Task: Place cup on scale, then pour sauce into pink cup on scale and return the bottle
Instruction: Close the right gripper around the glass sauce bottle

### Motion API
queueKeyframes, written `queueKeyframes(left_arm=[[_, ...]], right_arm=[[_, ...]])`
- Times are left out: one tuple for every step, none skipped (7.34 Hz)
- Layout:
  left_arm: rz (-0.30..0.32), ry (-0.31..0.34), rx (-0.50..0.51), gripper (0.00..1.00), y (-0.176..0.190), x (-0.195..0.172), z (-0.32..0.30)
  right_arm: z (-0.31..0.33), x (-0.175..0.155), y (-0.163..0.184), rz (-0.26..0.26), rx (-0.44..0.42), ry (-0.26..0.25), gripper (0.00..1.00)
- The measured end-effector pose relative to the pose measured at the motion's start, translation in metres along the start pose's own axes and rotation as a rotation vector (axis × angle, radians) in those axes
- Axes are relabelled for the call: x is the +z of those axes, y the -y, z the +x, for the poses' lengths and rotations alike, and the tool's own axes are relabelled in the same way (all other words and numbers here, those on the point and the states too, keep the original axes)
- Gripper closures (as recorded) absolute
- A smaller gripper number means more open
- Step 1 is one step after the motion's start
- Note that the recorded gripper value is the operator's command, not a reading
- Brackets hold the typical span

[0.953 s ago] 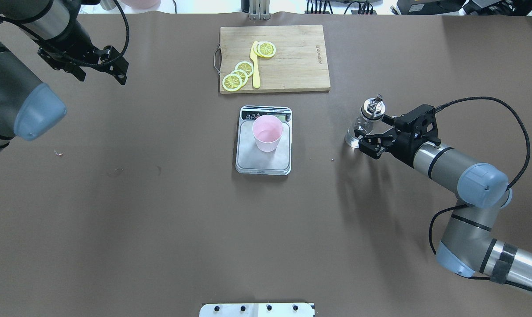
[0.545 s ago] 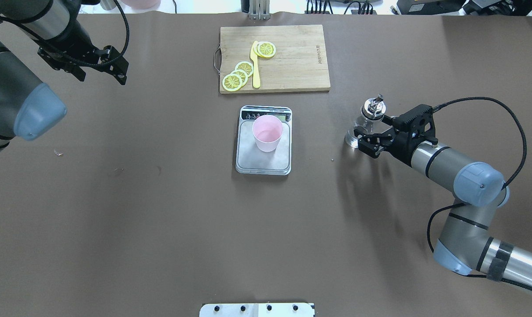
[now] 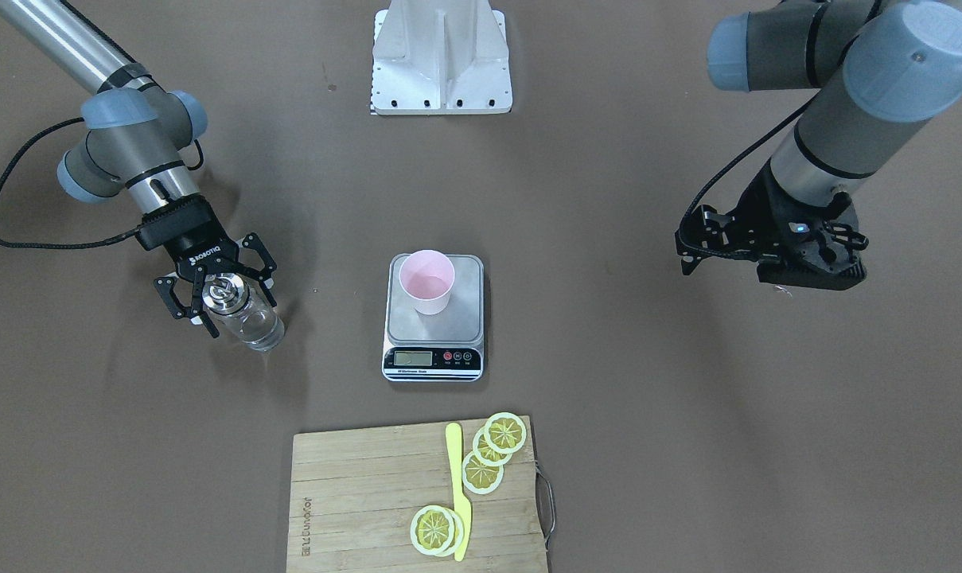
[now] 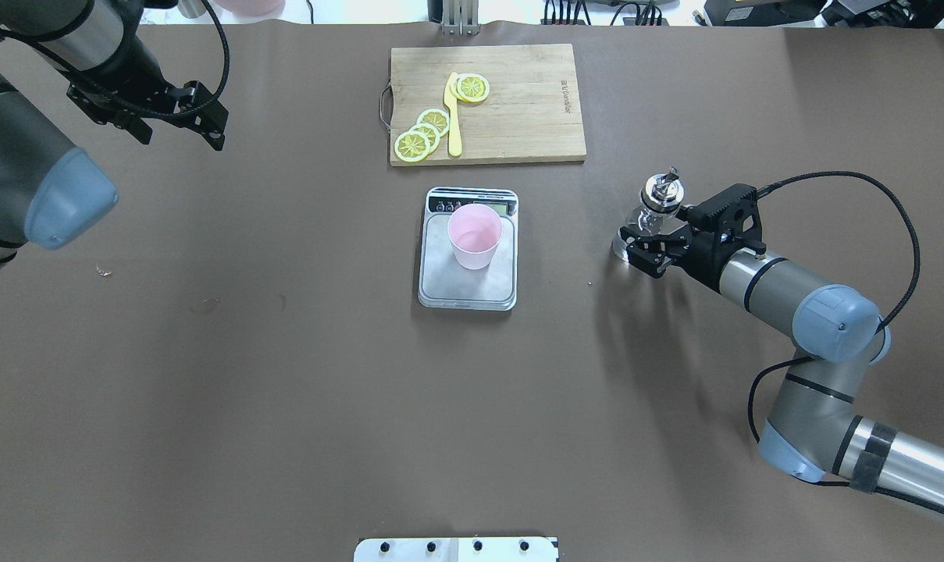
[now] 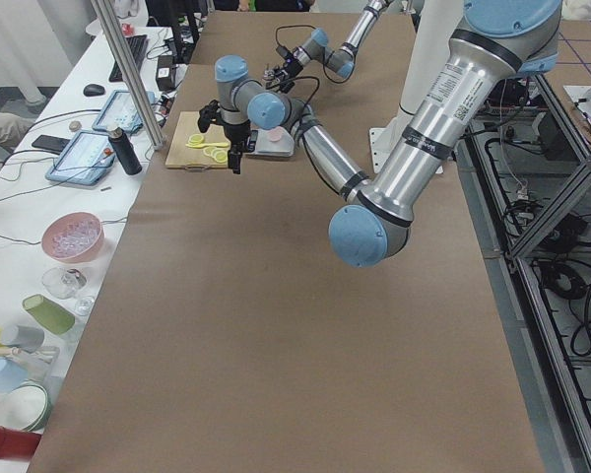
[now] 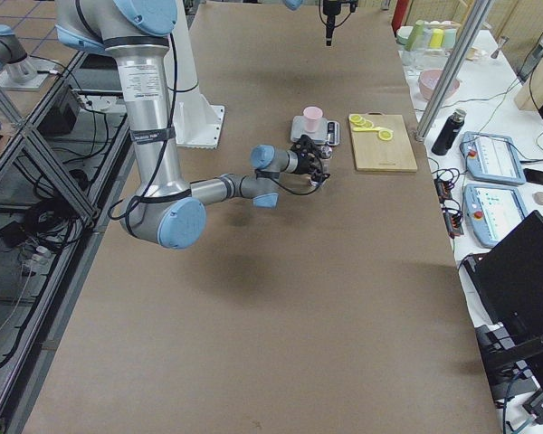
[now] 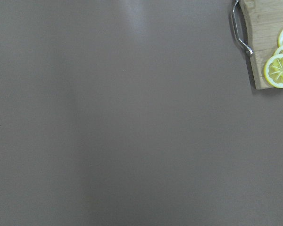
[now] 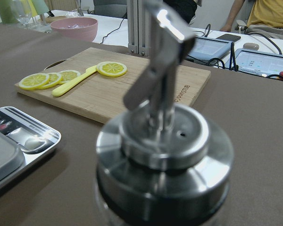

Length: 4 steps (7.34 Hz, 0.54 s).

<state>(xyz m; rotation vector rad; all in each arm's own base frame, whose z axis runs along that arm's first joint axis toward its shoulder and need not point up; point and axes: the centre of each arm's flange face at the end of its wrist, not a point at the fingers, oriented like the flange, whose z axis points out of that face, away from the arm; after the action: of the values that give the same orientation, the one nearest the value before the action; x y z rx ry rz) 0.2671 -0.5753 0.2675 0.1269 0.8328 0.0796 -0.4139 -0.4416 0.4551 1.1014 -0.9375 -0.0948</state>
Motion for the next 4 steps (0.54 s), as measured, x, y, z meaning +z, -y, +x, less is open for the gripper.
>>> queueKeyframes(left_arm=[[0.0,0.0,0.0,0.01,0.0,0.0,0.0001],[0.001,0.0,0.0,0.01,0.0001,0.0,0.0001],[0.0,0.0,0.0,0.01,0.0002,0.0002,-0.0001],[0.0,0.0,0.0,0.01,0.0002,0.0005,-0.0003]], right_arm=[[-0.0012,0.0015,0.0002,0.0,0.001,0.001,0.11],[-0.0017,0.0025,-0.0001,-0.001,0.001,0.001,0.11],[-0.0017,0.0045,-0.0009,-0.002,0.0,0.0,0.11],[-0.0018,0.0074,-0.0016,-0.004,0.0,-0.002,0.11]])
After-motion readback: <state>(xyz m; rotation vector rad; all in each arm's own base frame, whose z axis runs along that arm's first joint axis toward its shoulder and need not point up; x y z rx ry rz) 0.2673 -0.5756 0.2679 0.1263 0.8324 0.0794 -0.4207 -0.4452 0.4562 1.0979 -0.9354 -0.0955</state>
